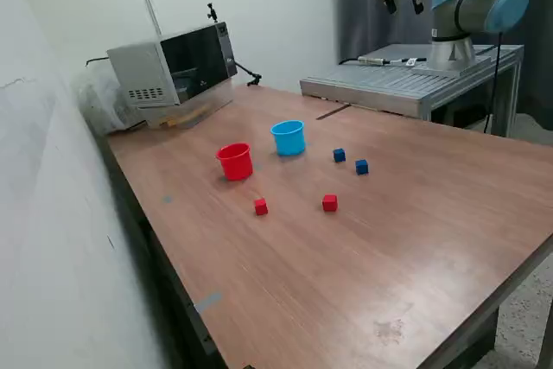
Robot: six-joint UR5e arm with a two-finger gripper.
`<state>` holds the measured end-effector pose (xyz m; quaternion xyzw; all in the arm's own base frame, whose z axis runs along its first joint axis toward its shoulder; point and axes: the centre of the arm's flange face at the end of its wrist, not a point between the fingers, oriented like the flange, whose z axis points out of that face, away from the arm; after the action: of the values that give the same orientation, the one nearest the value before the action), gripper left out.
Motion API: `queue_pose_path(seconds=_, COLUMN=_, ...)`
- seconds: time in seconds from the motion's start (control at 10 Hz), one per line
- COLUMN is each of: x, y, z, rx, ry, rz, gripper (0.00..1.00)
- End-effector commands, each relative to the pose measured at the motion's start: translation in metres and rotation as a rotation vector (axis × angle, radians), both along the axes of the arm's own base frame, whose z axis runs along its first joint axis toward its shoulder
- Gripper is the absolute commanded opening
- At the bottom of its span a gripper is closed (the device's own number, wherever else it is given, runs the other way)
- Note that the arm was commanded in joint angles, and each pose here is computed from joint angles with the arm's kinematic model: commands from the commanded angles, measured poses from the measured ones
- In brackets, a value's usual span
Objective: Place red objects in the red bin, and blue objects in the blue bin.
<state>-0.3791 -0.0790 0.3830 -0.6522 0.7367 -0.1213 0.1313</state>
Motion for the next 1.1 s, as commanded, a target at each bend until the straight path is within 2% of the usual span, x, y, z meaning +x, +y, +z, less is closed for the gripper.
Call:
queue_pose_path(seconds=0.0, x=0.0, y=0.0, z=0.0, rx=0.0, ry=0.0, rz=0.0, gripper=1.0)
queue_pose_path(seconds=0.9, x=-0.0019, y=0.0, z=0.0035, rx=0.0, ry=0.011, rz=-0.004, gripper=1.0)
queue_pose_path(seconds=1.0, x=-0.0063, y=-0.0016, z=-0.0008, rx=-0.01, ry=0.011, rz=-0.006, gripper=1.0)
